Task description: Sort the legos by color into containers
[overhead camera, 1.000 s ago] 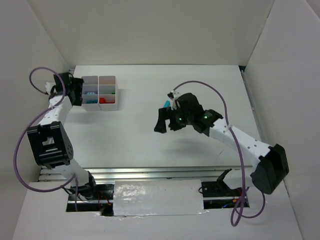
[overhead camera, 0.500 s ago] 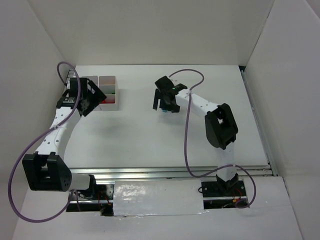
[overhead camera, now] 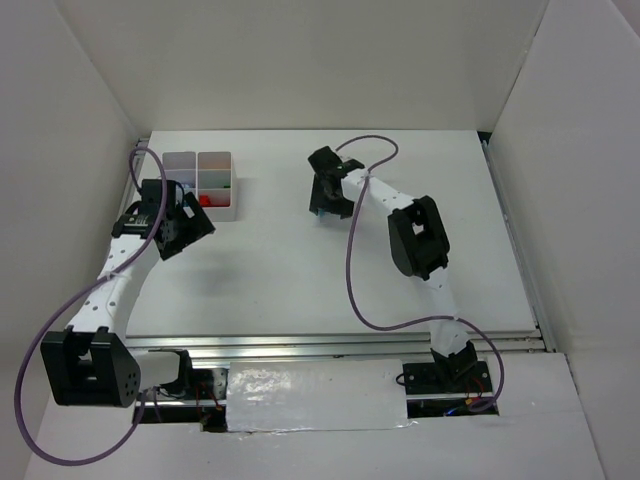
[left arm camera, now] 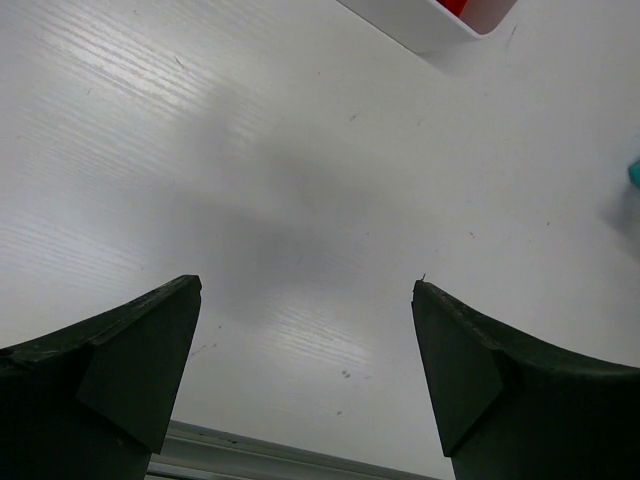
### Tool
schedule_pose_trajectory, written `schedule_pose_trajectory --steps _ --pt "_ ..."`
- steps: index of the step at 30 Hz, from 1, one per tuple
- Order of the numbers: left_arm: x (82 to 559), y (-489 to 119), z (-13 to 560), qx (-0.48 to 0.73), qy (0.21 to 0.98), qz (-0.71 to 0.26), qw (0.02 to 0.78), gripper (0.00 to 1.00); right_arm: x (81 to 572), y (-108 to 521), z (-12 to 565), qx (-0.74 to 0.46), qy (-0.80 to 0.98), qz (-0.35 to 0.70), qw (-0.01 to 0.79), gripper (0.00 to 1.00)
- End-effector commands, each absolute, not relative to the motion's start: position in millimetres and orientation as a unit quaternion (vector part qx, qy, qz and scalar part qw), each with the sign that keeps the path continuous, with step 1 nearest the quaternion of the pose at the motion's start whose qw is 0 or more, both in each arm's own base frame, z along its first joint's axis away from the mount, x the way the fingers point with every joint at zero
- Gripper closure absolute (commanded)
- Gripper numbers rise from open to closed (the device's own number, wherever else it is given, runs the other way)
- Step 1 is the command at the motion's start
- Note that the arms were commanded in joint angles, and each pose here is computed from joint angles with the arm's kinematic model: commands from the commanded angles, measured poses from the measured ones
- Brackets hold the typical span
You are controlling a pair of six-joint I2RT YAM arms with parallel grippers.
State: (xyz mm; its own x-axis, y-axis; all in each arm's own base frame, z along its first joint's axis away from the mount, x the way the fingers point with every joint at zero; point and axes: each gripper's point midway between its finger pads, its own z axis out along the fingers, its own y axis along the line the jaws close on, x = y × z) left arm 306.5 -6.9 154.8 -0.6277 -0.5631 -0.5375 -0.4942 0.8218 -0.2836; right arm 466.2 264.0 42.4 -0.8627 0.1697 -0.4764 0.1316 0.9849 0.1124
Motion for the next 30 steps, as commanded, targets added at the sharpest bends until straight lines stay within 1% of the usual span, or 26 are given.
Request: schedule_pose_trajectory --steps 1,4,8,10,11,12,13,14,15,19,22,23,24,30 --pt "302 -8 156 -0.266 0.909 -0.056 0.316 0.0 449 248 33 0.093 0.968 0.021 0.231 0.24" --pt "305 -13 153 -0.261 0.912 -0.069 0.31 0.0 442 241 29 0.098 0.967 0.016 0.234 0.24" --pt "311 -20 149 -0.252 0.916 -0.085 0.3 0.0 440 240 20 0.099 0.971 0.015 0.217 0.25" --pt "314 -22 148 -0.248 0.918 -0.089 0.297 0.0 441 248 26 0.093 0.97 0.039 0.223 0.25" --pt "315 -22 152 -0.247 0.917 -0.09 0.3 0.0 438 259 31 0.078 0.97 0.076 0.217 0.25" --pt "316 -22 154 -0.246 0.917 -0.09 0.301 0.0 440 268 43 0.074 0.964 0.107 0.234 0.22" --pt "317 -22 155 -0.243 0.917 -0.089 0.304 0.01 440 276 47 0.068 0.96 0.132 0.238 0.18" --pt "319 -22 158 -0.242 0.916 -0.09 0.307 0.0 440 283 54 0.073 0.955 0.155 0.242 0.11" --pt "318 -22 159 -0.24 0.916 -0.09 0.308 0.0 445 285 62 0.083 0.951 0.161 0.249 0.01" --pt "319 -21 161 -0.237 0.917 -0.089 0.309 0.0 465 288 70 0.136 0.943 0.155 0.262 0.0" --pt "315 -26 156 -0.231 0.919 -0.101 0.302 0.01 479 294 64 0.18 0.939 0.147 0.255 0.0" --pt "314 -27 156 -0.23 0.92 -0.101 0.302 0.0 473 290 41 0.188 0.948 0.117 0.228 0.0" --pt "313 -27 156 -0.229 0.919 -0.102 0.303 0.01 487 293 55 0.197 0.94 0.112 0.253 0.0" --pt "303 -30 148 -0.223 0.922 -0.109 0.297 0.01 500 290 51 0.234 0.93 0.055 0.28 0.0"
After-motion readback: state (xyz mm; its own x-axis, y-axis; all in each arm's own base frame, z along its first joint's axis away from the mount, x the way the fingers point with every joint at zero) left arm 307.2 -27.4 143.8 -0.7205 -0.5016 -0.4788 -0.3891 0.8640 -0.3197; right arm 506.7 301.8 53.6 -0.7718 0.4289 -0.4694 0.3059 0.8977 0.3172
